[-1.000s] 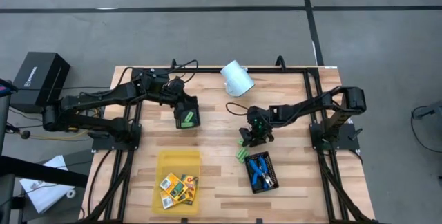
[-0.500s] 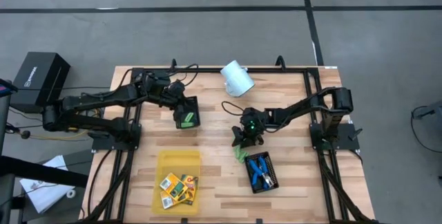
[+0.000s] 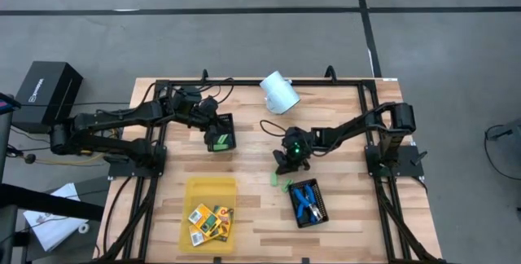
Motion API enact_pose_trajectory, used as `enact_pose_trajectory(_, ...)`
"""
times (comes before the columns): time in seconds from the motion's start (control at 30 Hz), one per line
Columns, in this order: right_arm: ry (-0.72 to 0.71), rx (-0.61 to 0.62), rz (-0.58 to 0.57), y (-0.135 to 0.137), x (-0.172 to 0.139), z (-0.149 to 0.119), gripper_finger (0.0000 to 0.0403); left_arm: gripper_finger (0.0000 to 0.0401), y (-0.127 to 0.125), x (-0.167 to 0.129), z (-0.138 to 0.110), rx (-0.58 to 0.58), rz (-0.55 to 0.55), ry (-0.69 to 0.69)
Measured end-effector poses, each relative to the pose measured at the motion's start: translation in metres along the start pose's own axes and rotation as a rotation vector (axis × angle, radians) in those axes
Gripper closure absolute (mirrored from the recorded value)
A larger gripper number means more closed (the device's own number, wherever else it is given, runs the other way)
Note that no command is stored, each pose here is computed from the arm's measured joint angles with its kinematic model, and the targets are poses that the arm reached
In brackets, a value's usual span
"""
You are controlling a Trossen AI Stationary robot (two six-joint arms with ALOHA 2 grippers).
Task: Pick & Place School Supplies
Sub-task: Put the green eraser into the top black bin
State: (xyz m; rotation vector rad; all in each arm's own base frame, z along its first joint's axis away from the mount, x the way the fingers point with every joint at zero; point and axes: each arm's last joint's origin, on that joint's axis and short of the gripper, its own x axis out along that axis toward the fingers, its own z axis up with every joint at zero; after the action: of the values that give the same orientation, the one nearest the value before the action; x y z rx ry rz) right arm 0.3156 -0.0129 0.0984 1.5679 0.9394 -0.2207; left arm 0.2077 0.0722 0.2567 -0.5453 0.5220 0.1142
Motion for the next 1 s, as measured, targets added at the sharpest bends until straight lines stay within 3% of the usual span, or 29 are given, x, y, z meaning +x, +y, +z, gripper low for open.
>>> enact_pose_trajectory(0.27, -0.03, -0.012, 0.052, 0.01, -0.007, 0.007, 0.0227, 0.0254, 0.001, 0.0, 0.002, 0.004, 0.036, -0.025)
enact_pose_trajectory(0.47, -0.088, -0.07, 0.106, 0.029, -0.013, 0.018, 0.0197, 0.0254, 0.003, 0.023, -0.005, -0.012, -0.055, 0.076)
enact_pose_trajectory(0.57, -0.151, -0.103, 0.126, 0.036, -0.021, 0.025, 0.0204, 0.0254, 0.002, 0.042, -0.01, 0.004, -0.075, 0.114)
enact_pose_trajectory(0.73, -0.129, -0.089, -0.051, 0.016, -0.026, 0.027, 0.0239, 0.0254, 0.003, 0.063, -0.017, -0.042, -0.079, 0.159)
enact_pose_trajectory(1.0, -0.083, -0.152, -0.107, 0.011, -0.025, 0.022, 0.0352, 0.0254, 0.003, 0.069, -0.016, -0.036, -0.042, 0.119)
